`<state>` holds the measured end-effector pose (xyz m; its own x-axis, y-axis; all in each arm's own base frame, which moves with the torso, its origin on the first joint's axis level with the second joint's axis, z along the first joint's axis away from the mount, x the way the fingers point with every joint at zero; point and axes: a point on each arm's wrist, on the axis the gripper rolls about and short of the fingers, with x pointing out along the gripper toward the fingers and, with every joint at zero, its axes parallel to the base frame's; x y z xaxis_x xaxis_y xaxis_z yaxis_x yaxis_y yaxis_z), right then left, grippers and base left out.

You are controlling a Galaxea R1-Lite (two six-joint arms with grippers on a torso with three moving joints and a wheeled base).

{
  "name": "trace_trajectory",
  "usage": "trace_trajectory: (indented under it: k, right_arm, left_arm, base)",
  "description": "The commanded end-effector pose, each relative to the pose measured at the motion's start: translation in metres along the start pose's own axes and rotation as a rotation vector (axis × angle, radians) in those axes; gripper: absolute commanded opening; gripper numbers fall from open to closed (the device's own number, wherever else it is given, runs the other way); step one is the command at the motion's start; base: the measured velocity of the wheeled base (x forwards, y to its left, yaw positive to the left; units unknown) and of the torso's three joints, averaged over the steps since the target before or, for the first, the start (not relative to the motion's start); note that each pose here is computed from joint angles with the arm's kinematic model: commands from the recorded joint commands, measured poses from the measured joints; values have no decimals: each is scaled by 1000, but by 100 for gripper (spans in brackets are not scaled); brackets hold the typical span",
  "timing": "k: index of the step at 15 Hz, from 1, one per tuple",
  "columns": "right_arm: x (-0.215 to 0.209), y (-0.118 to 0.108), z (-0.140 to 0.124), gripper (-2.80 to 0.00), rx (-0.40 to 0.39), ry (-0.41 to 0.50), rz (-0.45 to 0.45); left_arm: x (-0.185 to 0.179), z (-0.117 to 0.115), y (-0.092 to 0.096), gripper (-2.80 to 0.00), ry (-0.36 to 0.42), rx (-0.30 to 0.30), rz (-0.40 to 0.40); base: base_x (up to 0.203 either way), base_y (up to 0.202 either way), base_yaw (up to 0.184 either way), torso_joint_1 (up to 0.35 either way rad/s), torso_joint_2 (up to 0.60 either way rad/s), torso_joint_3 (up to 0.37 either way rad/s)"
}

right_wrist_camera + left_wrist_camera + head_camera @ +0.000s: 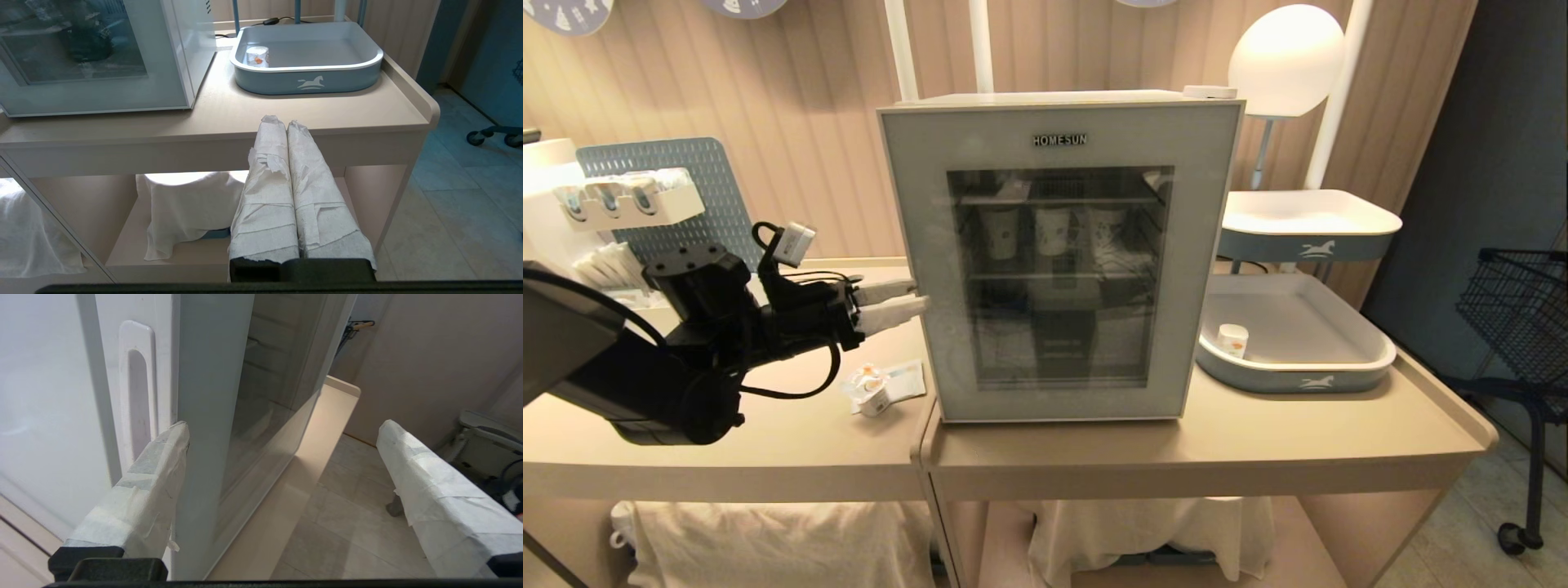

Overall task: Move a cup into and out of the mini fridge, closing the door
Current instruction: Open the freezer door

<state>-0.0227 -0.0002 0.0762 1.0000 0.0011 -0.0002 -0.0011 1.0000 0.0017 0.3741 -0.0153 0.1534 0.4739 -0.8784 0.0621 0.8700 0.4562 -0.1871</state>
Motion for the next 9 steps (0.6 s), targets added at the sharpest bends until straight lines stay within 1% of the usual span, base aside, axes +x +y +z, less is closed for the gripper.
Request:
trace_trajectory:
  k: [1,2,3,5,9]
  right_arm:
    - [0,0,0,-280,0,1,0]
    - [0,0,0,-280,0,1,0]
    - [0,0,0,-280,0,1,0]
    - [0,0,0,-280,0,3,0]
    - [0,0,0,-280,0,3,0]
  left_arm:
    - [0,-7,4,0,-5,18,24]
    - [-4,-6,3,0,-10,29,46]
    - [-9,-1,2,0,-19,38,63]
    - [-16,2,-1,0,-22,34,81]
    - [-11,-11,6,0,-12,5,106]
  base:
    - [0,0,0,0,0,0]
    - [0,0,0,0,0,0]
    - [0,0,0,0,0,0]
    - [0,0,0,0,0,0]
    - [0,0,0,0,0,0]
